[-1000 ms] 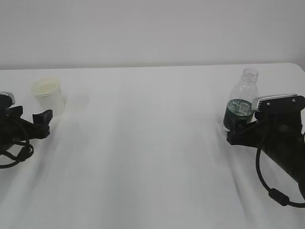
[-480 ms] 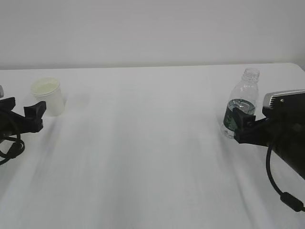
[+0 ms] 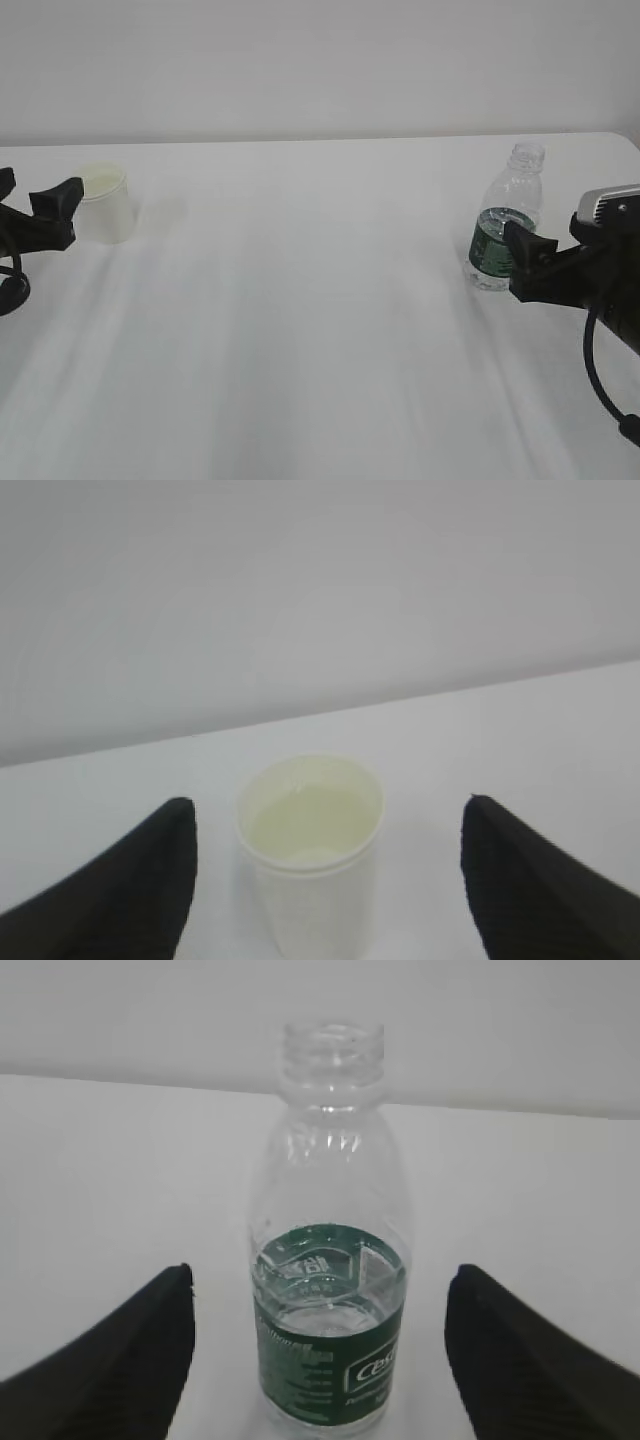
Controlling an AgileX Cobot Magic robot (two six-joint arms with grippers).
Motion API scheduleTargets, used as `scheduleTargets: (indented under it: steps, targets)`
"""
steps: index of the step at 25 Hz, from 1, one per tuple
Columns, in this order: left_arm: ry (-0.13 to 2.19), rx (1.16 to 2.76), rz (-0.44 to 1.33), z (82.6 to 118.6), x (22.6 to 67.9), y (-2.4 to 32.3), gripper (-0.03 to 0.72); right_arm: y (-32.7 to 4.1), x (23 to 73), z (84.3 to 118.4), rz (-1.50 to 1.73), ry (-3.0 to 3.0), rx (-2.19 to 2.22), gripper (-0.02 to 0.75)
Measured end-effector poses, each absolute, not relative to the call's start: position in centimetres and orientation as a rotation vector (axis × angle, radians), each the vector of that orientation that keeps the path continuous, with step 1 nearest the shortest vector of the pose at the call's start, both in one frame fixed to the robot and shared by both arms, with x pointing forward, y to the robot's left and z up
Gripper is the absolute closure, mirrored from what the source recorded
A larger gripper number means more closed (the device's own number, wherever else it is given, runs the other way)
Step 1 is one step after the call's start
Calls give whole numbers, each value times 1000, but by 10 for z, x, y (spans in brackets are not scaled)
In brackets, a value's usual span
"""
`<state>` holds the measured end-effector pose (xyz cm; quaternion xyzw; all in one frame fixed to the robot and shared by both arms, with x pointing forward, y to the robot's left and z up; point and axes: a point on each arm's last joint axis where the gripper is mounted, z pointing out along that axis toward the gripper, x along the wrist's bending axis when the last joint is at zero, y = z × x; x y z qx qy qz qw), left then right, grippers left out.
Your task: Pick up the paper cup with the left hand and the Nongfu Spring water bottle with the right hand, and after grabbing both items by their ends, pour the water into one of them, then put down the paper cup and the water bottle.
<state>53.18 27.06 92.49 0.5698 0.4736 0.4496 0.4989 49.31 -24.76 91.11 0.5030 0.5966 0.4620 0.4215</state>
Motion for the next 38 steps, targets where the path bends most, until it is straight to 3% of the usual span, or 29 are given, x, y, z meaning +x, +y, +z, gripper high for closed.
scheduleTargets:
  steps: [15, 38]
  targets:
    - [1038, 1274, 1167, 994, 513, 272, 100, -251, 481, 948, 1139, 1496, 1251, 145]
    - [1032, 1242, 1204, 1058, 464, 279, 102, -261, 445, 1003, 1152, 1463, 1230, 144]
